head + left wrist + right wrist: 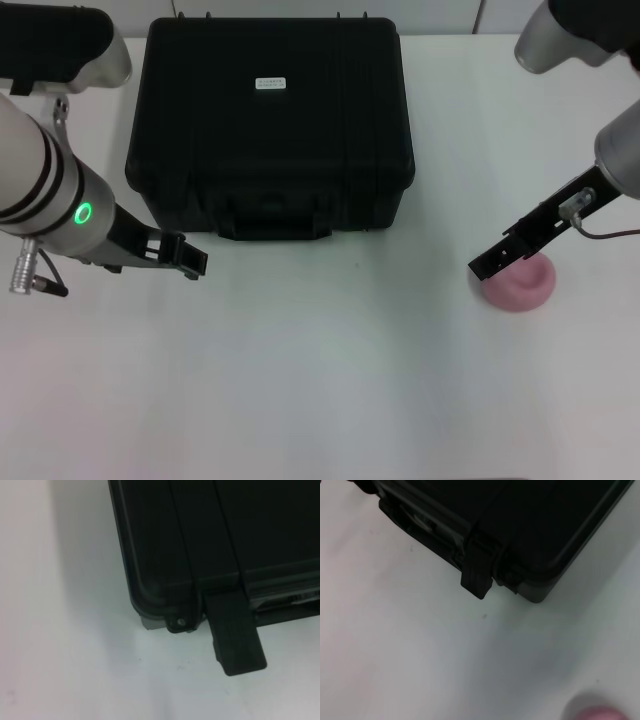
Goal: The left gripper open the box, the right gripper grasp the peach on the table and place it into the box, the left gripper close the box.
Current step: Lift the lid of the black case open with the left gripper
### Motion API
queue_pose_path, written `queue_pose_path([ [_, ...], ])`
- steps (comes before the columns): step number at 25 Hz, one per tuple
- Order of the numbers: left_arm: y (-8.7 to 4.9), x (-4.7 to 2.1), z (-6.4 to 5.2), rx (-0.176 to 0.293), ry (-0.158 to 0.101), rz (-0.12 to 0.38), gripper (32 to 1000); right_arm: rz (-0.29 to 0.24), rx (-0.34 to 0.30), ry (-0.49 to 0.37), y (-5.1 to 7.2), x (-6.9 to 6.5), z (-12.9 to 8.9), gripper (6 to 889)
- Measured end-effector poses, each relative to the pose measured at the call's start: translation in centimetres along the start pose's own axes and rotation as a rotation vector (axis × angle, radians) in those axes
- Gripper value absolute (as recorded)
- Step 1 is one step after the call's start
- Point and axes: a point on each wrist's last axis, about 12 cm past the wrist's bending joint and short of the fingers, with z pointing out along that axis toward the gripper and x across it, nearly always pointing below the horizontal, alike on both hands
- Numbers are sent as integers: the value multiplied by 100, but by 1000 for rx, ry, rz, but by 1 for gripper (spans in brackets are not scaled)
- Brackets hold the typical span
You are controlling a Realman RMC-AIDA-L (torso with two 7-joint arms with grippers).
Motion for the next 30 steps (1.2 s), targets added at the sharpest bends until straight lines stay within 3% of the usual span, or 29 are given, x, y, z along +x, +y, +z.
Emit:
queue_pose_path([
  [6, -77, -59, -72, -1, 2, 32, 906, -7, 8, 4, -4, -17, -14, 841],
  [11, -146, -126, -150, 1, -18, 59, 906, -11, 5, 13, 1, -27, -7, 840],
  [21, -154, -287, -252, -18, -55, 74, 906, -22, -4, 36, -9, -34, 34, 838],
  [25, -157, -349, -238, -52, -51, 99, 906, -30, -6, 44, -4, -60, 44, 837],
  [30, -136, -408, -249, -53, -59, 101, 907, -32, -6, 48, -6, -66, 51, 836],
])
